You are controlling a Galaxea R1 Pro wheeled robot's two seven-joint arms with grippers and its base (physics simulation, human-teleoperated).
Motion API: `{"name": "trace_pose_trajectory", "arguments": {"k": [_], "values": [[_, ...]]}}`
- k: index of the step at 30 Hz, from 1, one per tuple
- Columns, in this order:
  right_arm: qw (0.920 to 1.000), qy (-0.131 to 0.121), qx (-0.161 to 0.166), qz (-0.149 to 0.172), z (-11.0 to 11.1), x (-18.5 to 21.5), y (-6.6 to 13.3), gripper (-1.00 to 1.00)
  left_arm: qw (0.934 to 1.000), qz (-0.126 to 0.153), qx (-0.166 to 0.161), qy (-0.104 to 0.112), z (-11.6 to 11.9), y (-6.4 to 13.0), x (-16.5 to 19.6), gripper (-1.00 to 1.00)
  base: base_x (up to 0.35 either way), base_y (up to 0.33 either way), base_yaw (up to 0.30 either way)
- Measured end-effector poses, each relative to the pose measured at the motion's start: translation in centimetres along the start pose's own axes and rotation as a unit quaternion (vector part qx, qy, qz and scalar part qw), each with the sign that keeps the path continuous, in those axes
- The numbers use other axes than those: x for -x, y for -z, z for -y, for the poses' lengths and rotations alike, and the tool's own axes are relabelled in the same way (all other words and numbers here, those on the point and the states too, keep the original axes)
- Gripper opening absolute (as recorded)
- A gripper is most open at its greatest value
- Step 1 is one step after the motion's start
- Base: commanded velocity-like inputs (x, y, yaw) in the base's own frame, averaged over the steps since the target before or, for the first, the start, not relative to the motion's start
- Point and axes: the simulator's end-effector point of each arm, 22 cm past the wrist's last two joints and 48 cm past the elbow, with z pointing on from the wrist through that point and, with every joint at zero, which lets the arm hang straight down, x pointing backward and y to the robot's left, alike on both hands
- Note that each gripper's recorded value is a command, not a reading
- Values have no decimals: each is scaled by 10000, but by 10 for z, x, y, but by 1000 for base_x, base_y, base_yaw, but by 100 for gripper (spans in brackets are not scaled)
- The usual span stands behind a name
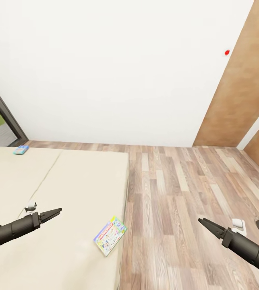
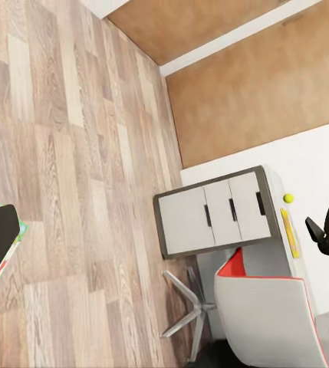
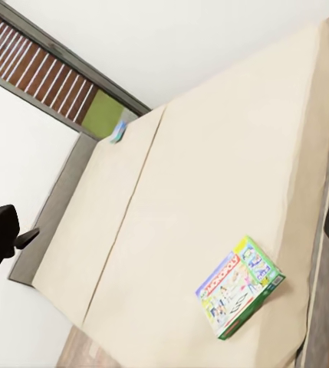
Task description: Put all the toys in the child's room - the three board games (two on the bed and one on the table), the two jigsaw puzzles on the table, and the tennis ball on the table - inside the toy box on the table in the child's room.
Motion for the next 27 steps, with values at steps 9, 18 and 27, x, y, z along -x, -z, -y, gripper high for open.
{"name": "trace_pose_trajectory", "arguments": {"k": [9, 18, 27], "values": [[10000, 27, 2, 28, -2, 2, 1, 100, 10000, 21, -19, -34, 4, 1, 2, 100, 0, -129, 73], [10000, 8, -4, 20, -1, 1, 0, 100, 10000, 22, -24, -37, 4, 1, 2, 100, 0, -13, 8], [9999, -3, -110, 7, 4, 0, 0, 100, 10000, 22, -29, -34, 4, 0, 2, 100, 0, -133, 3]]}}
